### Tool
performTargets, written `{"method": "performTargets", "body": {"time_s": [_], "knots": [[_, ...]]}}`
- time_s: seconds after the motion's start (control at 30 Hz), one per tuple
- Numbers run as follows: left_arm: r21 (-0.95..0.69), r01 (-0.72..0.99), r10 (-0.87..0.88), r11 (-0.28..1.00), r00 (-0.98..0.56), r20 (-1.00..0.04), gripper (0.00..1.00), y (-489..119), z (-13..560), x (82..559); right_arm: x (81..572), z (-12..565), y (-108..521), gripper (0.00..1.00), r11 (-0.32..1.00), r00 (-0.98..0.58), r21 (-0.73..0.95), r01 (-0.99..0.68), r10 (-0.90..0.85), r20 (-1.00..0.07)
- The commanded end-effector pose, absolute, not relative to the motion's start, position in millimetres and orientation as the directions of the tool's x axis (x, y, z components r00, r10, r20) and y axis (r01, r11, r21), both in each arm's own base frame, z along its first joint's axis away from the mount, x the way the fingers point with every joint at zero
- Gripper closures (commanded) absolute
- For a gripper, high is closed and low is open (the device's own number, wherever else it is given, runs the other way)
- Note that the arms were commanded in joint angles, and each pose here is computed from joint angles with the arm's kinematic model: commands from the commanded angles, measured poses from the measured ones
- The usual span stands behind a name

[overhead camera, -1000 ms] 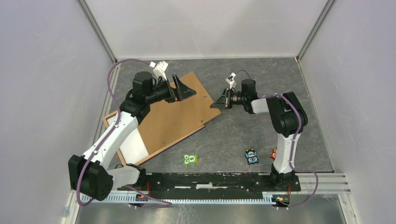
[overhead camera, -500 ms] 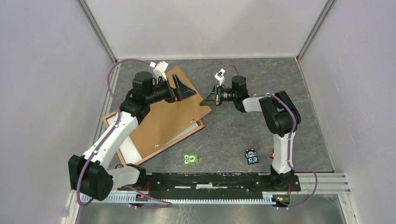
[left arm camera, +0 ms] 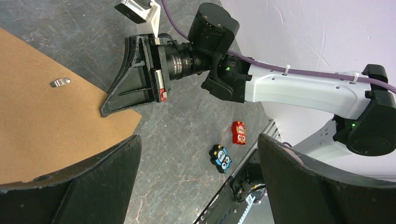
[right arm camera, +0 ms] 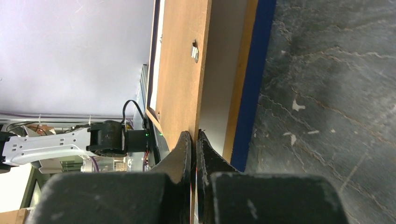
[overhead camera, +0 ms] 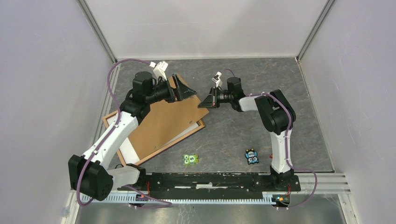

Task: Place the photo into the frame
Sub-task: Move the photo frame item to the photo frame.

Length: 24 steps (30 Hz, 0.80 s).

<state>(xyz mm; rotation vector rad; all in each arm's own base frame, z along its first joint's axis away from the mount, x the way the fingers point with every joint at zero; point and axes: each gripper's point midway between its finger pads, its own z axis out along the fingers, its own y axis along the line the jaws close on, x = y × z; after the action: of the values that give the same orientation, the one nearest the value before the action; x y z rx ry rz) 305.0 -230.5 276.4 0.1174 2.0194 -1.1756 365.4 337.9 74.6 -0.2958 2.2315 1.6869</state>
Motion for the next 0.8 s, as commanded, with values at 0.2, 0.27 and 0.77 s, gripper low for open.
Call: {"method": "performTargets", "body": {"time_s": [0.2,0.27,0.77], "knots": [[-0.716,0.452,-0.312,0.532,-0.682,-0.662,0.00,-233,290,304,364,125,367,1.00,0.171,-0.788,0.777,-0.606,0.007,-0.616],[-0.716,0.453,-0.313,0.531,-0.681,-0.663,0.00,-233,291,303,362,127,370,1.00,0.157,-0.782,0.773,-0.614,0.008,-0.623],[-0.717,0.453,-0.316,0.530,-0.679,-0.663,0.00,-232,292,303,353,111,388,1.00,0.178,-0.814,0.802,-0.570,0.010,-0.580]]}}
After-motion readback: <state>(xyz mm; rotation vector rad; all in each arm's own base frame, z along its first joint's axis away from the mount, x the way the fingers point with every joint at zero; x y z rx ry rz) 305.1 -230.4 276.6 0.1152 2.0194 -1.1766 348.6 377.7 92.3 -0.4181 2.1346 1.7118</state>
